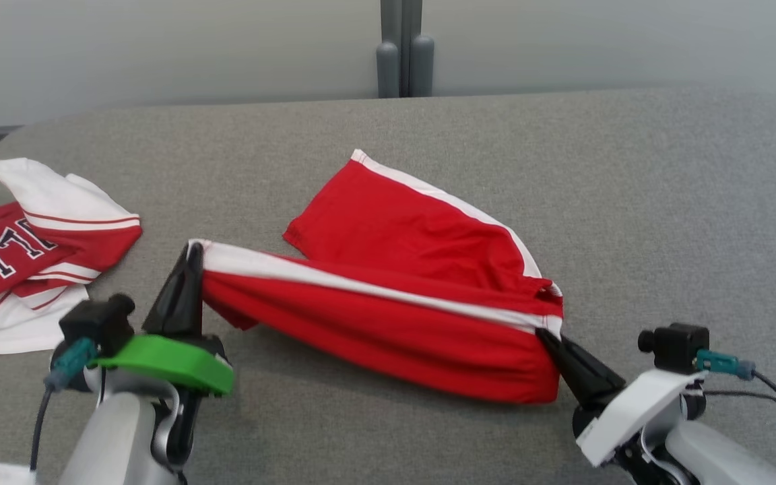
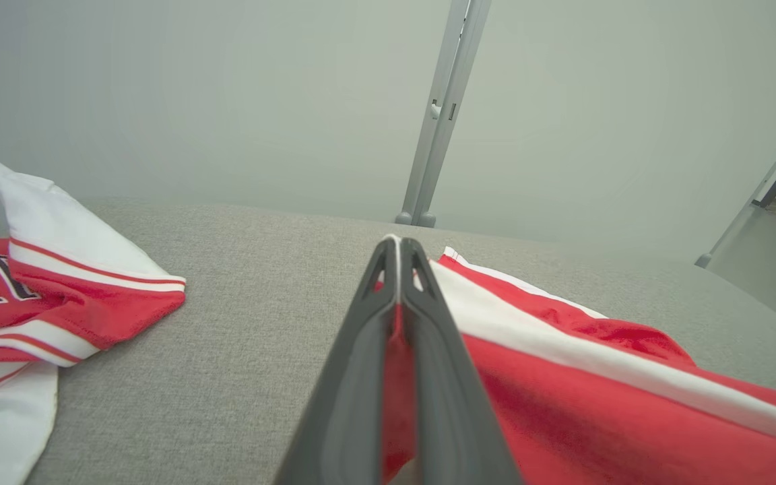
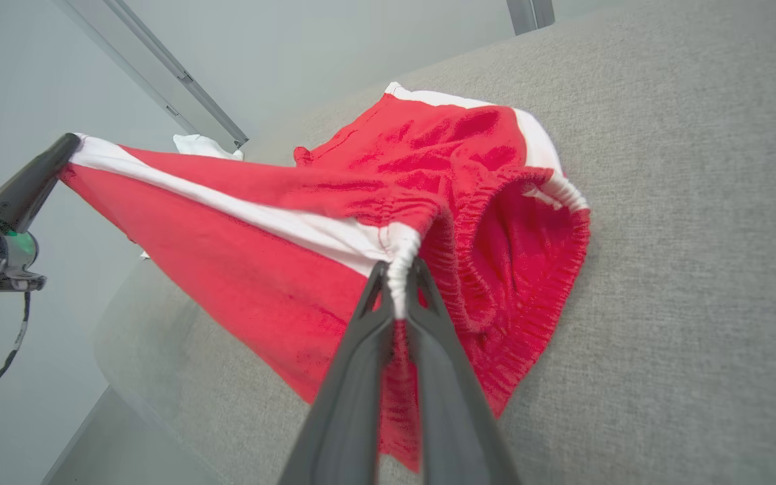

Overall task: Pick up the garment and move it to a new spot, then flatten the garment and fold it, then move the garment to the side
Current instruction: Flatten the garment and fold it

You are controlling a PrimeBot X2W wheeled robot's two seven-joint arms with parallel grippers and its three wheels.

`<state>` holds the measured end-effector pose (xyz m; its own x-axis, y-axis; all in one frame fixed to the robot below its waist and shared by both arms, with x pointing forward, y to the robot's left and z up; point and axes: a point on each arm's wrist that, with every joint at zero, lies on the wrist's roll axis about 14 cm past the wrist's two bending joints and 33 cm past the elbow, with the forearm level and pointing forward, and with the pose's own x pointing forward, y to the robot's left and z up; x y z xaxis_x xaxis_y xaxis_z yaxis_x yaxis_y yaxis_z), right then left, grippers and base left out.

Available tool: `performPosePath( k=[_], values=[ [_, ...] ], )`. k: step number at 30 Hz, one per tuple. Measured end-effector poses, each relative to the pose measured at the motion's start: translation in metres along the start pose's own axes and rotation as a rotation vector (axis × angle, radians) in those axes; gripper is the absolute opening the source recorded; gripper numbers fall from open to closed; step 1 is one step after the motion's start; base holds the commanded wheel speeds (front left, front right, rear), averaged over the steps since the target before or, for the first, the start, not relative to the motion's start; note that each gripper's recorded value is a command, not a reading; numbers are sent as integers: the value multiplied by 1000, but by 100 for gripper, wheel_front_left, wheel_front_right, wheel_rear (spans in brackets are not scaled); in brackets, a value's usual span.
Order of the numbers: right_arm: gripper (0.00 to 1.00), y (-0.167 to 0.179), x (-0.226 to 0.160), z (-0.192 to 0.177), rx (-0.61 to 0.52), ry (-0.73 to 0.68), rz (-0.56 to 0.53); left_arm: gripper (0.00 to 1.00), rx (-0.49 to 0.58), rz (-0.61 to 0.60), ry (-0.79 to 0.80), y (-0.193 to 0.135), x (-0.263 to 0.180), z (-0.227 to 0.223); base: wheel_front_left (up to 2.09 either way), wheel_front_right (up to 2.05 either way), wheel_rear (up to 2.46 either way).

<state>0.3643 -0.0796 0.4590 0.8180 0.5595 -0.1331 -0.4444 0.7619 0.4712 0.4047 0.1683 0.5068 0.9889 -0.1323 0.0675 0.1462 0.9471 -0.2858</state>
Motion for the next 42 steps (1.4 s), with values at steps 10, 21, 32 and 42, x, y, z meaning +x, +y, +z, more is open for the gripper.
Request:
performPosePath(
  k=[10,21,32,42],
  values=[
    [0,-38,55,36,128,-137,-89,0,117,-84,79,-6,111,-16,0,0,0],
    [0,-89,51,26,197,-188,-267,0,186,-197,212,-37,183,-81,0,0,0],
    [0,-117,41,24,205,-235,-389,0,240,-280,322,-64,214,-142,0,0,0],
    [100,-129,32,18,147,-219,-445,100,229,-251,342,-68,216,-157,0,0,0]
  ],
)
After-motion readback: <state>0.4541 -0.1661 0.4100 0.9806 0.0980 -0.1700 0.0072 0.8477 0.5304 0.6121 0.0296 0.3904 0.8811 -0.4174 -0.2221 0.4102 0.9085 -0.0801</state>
